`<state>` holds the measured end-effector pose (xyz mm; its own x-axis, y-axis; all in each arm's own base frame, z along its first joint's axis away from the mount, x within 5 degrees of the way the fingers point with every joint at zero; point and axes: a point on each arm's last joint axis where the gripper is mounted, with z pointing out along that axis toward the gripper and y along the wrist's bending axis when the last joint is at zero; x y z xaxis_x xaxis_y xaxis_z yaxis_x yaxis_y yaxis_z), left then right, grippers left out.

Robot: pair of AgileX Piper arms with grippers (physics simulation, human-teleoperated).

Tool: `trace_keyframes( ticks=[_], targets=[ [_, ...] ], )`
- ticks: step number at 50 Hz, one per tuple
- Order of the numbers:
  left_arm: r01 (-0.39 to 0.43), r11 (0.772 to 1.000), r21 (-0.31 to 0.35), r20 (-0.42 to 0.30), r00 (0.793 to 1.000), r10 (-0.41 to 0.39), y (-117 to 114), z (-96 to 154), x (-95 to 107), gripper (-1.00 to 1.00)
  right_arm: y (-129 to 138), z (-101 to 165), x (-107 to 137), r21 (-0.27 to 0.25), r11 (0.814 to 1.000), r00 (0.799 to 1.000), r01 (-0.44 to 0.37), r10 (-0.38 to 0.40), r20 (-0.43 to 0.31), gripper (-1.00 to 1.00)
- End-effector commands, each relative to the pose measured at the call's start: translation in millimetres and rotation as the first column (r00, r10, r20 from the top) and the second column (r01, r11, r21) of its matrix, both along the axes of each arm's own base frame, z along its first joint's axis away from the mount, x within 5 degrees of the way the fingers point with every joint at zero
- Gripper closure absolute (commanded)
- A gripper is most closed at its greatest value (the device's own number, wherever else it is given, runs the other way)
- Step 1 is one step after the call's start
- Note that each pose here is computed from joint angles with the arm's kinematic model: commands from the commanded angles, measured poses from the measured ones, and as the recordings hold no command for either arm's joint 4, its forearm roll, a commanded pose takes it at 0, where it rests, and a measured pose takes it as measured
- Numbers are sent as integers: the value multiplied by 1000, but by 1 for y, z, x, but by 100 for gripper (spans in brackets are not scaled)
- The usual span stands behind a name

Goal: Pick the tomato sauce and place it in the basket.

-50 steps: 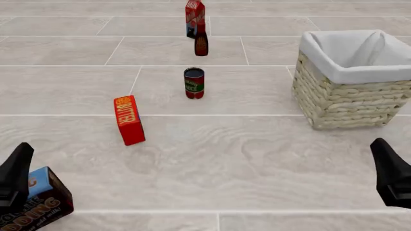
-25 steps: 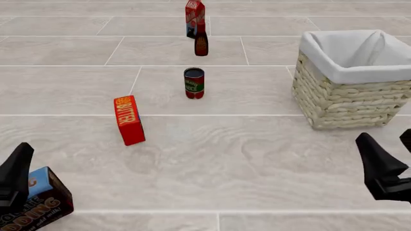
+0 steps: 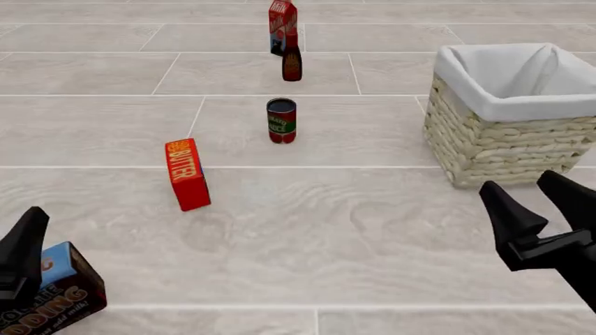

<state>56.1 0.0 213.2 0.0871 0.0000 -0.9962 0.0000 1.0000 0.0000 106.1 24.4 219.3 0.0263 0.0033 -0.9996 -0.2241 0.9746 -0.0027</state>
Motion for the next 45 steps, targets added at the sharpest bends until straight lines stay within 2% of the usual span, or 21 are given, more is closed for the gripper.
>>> trace_keyframes(
  ticks=[1, 14, 45],
  targets=[
    [0, 1000, 0, 0, 1000, 0, 0, 0, 0, -100, 10, -7, 18, -23, 999, 998, -46, 46, -31, -100],
    [0, 1000, 0, 0, 1000, 0, 0, 0, 0, -100, 18, -11, 36, -17, 998, 997, -64, 63, -43, -100],
    [0, 1000, 0, 0, 1000, 0, 0, 0, 0, -100, 41, -13, 70, -40, 991, 989, -131, 128, -68, -100]
  ],
)
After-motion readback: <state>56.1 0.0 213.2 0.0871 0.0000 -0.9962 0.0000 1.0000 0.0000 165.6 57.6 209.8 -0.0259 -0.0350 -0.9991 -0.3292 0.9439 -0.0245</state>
